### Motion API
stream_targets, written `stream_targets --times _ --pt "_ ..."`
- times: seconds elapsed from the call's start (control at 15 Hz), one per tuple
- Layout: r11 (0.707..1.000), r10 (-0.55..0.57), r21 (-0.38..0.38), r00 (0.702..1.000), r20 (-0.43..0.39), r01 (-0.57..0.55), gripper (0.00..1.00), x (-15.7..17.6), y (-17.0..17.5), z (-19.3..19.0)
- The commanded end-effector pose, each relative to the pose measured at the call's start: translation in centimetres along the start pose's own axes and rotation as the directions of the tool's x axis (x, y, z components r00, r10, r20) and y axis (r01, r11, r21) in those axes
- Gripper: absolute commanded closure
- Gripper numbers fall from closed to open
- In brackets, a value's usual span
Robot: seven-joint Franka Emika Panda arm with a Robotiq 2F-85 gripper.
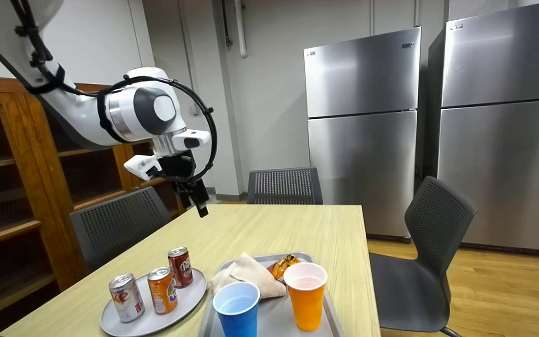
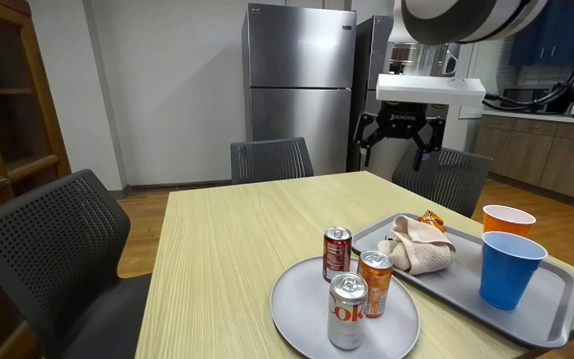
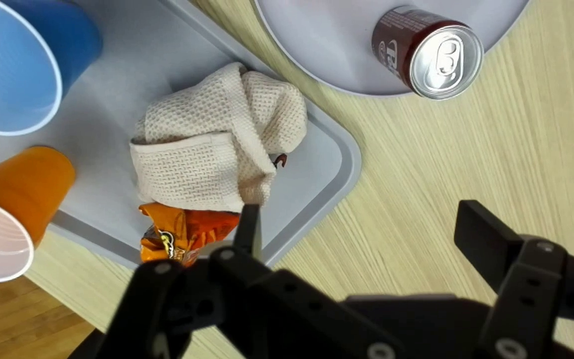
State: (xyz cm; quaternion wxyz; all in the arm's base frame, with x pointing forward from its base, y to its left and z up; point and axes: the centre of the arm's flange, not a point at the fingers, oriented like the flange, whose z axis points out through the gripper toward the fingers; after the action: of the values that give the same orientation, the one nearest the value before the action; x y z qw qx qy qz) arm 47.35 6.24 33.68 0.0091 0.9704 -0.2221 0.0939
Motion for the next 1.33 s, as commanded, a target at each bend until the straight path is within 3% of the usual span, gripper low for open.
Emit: stream_targets --times 0.0,1.27 --pt "0.998 0.048 -0.034 0.999 -0.011 -0.048 0.00 1.6 0.0 1.9" --pt "0.957 0.212 -0.210 0.977 0.034 -0.201 0.00 5.1 2.2 13.2"
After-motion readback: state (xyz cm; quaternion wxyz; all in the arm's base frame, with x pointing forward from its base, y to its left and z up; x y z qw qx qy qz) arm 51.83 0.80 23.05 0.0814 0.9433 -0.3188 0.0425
